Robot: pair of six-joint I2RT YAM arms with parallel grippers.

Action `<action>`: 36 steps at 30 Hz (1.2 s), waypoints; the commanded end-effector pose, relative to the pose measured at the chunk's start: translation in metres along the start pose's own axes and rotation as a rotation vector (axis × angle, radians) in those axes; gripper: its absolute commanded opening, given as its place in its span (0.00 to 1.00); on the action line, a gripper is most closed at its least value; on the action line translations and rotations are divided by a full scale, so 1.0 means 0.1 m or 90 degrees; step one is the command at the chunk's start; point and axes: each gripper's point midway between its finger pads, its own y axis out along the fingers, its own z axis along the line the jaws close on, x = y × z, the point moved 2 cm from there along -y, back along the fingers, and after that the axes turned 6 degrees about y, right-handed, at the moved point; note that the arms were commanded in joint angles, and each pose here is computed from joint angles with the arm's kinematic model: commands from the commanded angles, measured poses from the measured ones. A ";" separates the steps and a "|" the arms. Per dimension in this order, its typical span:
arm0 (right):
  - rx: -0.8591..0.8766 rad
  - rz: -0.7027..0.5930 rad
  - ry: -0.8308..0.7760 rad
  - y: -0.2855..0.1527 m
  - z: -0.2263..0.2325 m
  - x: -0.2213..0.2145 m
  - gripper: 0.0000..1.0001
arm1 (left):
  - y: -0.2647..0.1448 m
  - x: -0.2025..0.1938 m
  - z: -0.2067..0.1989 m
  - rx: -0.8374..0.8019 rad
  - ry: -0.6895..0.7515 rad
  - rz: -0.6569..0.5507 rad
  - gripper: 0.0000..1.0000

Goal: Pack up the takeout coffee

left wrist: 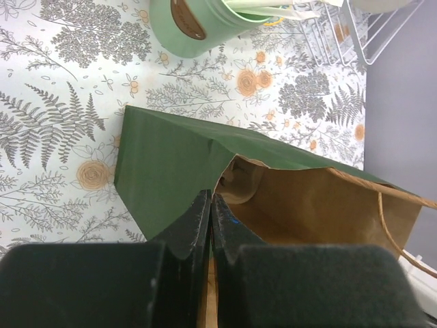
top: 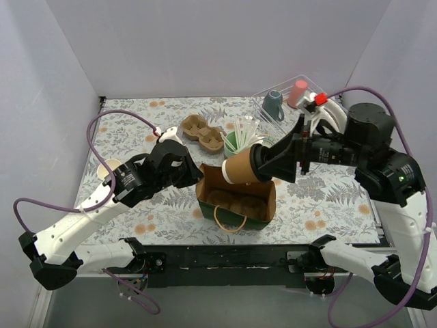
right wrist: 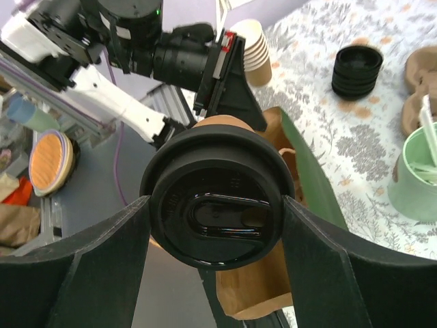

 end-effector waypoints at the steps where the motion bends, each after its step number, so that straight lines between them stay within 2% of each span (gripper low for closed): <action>1: -0.019 0.043 -0.035 0.23 0.00 -0.11 0.41 | -0.01 0.13 -0.01 0.011 0.012 -0.032 0.00; 4: -0.019 0.055 -0.049 0.42 0.10 -0.14 0.41 | 0.04 0.13 0.02 0.031 0.011 -0.025 0.00; 7: -0.066 0.071 -0.065 0.54 0.08 -0.15 0.41 | 0.05 0.16 0.00 0.035 0.005 -0.021 0.00; 18: -0.235 0.162 -0.148 0.41 -0.23 -0.56 0.38 | 0.00 0.36 -0.21 -0.047 0.062 -0.085 0.00; 26: -0.255 0.228 -0.178 0.47 -0.19 -0.94 0.38 | -0.02 0.23 -0.14 -0.049 0.058 -0.058 0.00; 28: -0.264 0.250 -0.191 0.48 -0.17 -1.05 0.38 | -0.06 0.20 -0.10 -0.049 0.038 -0.057 0.17; 30: -0.259 0.256 -0.201 0.50 -0.11 -1.10 0.38 | -0.11 0.15 -0.04 -0.038 0.030 -0.046 0.25; 34: -0.269 0.264 -0.194 0.53 -0.08 -1.21 0.38 | -0.29 0.04 0.05 -0.042 -0.001 -0.019 0.40; 36: -0.267 0.264 -0.192 0.54 -0.07 -1.25 0.38 | -0.37 -0.03 0.09 -0.057 -0.007 -0.014 0.42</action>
